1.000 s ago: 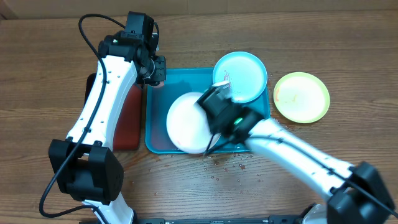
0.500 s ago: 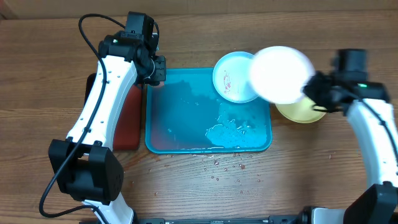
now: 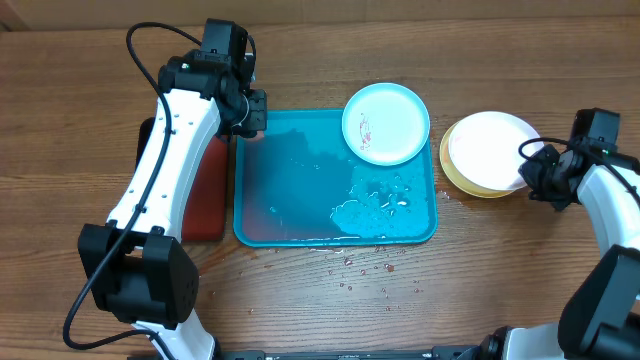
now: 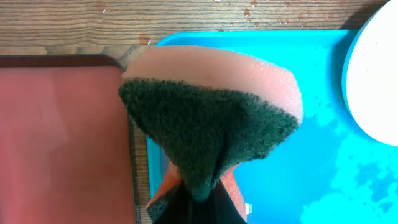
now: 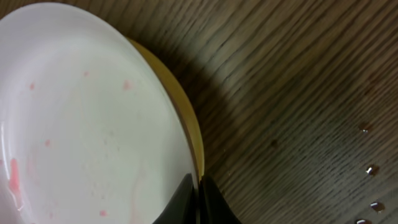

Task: Clean dirty plates on tray and stack at the side
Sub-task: 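Carry the white plate right and stack it on the yellow plate, then release the white plate and move the right gripper to the light-blue plate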

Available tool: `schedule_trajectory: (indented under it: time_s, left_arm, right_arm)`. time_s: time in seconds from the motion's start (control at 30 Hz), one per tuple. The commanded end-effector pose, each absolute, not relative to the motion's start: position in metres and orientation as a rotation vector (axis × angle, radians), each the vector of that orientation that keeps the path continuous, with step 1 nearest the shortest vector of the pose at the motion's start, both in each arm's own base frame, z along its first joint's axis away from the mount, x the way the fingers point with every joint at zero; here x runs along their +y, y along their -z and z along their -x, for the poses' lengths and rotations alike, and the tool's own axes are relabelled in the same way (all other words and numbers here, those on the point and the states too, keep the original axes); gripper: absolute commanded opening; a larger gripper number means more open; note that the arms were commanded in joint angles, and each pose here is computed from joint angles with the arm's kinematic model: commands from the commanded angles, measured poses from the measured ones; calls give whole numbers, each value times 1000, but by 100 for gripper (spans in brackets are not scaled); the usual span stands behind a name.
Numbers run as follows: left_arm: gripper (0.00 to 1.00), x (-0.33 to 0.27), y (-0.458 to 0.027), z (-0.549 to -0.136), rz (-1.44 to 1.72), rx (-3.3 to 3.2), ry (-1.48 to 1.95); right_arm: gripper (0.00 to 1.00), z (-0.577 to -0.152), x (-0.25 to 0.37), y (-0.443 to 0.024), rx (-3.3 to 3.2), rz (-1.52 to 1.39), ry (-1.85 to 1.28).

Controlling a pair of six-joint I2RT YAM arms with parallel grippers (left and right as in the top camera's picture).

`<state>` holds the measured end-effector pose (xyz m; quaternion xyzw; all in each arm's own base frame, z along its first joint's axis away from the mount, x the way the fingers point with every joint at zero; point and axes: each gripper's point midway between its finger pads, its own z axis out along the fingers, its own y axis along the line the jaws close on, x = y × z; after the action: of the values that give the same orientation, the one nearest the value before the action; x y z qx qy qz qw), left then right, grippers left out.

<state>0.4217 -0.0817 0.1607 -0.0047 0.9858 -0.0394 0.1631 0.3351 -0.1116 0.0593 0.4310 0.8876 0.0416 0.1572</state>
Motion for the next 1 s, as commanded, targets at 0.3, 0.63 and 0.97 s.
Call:
schedule_trajectory:
  time_s: [0.3,0.63,0.97]
  left_arm:
    - [4,-83,-153,-421,26,2832,121]
    - [4,-83,-153,-421,25,2832,121]
    - [4,-83,-153,-422,26,2828,122]
  right_arm:
    - [30,-368,-74,-68,2579,-1001,-375]
    - [30,-412,25,-94,2566,-754,-532]
    - [29,-420,90,-48,2629,-784,-505]
